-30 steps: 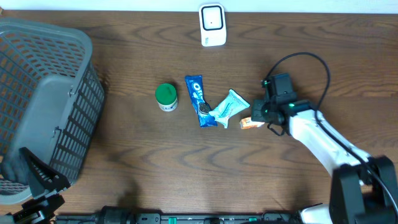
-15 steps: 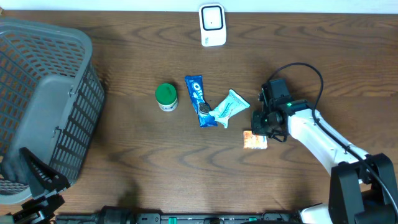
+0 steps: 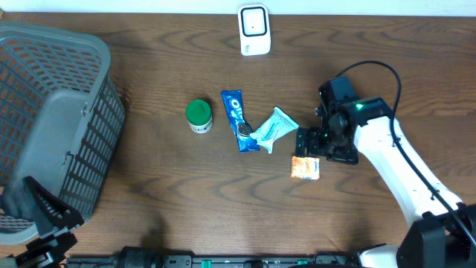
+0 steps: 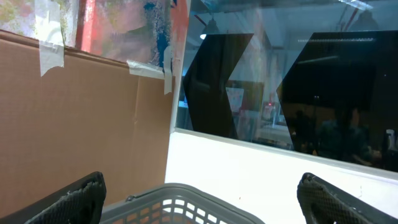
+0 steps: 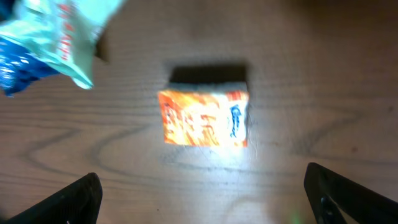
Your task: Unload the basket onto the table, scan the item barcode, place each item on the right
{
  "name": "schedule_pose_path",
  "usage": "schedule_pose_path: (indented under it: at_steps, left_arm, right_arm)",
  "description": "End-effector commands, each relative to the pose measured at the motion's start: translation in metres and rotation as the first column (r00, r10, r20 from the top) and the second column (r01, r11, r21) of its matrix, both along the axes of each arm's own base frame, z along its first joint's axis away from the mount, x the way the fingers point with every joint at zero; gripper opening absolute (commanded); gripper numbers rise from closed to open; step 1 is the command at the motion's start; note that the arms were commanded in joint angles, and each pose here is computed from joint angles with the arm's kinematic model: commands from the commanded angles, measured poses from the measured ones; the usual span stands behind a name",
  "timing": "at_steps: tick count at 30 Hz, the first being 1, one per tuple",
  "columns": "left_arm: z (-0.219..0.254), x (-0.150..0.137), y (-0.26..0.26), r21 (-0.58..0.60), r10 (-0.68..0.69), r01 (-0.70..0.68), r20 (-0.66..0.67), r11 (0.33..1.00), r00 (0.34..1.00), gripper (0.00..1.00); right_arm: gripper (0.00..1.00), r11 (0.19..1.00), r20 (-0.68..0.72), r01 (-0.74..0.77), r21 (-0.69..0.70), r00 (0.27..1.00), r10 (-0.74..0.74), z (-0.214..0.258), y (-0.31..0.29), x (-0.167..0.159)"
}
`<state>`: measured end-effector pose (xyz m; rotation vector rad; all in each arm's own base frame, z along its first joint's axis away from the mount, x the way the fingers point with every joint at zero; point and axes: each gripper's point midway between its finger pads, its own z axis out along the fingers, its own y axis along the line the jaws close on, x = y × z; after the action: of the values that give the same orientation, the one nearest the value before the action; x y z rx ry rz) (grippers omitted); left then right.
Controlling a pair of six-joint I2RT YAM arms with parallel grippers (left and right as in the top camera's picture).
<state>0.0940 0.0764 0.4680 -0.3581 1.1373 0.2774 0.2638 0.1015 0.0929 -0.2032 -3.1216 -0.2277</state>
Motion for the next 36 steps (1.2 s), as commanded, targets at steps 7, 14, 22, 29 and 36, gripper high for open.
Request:
schedule_pose_path:
  at_steps: [7,14,22,29,36]
  left_arm:
    - [0.001,-0.002,-0.002,0.003,-0.010,0.010,0.014,1.000,1.000,0.98]
    - [0.001,-0.002,-0.002,0.003,-0.010,0.010,0.014,1.000,1.000,0.98]
    - [0.000,-0.002,-0.002,0.003,-0.010,0.010,0.014,1.000,1.000,0.98]
    - [0.000,-0.002,-0.002,0.003,-0.010,0.010,0.013,1.000,1.000,0.98]
    - [0.000,-0.002,-0.002,0.003,-0.010,0.010,0.013,1.000,1.000,0.98]
  right_arm:
    - [0.99,0.995,-0.203,0.039,-0.088,0.978,-0.056,-0.061,0.011,-0.011]
    - [0.99,0.978,-0.321,0.044,-0.204,0.941,-0.109,-0.103,0.012,-0.028]
    - [0.68,0.963,-0.333,0.036,-0.267,0.934,-0.127,-0.116,0.006,-0.031]
    - [0.99,0.958,-0.288,0.039,-0.286,0.949,-0.124,-0.119,0.001,-0.020]
    - [0.99,0.955,-0.220,0.054,-0.291,0.968,-0.122,-0.124,-0.001,-0.004]
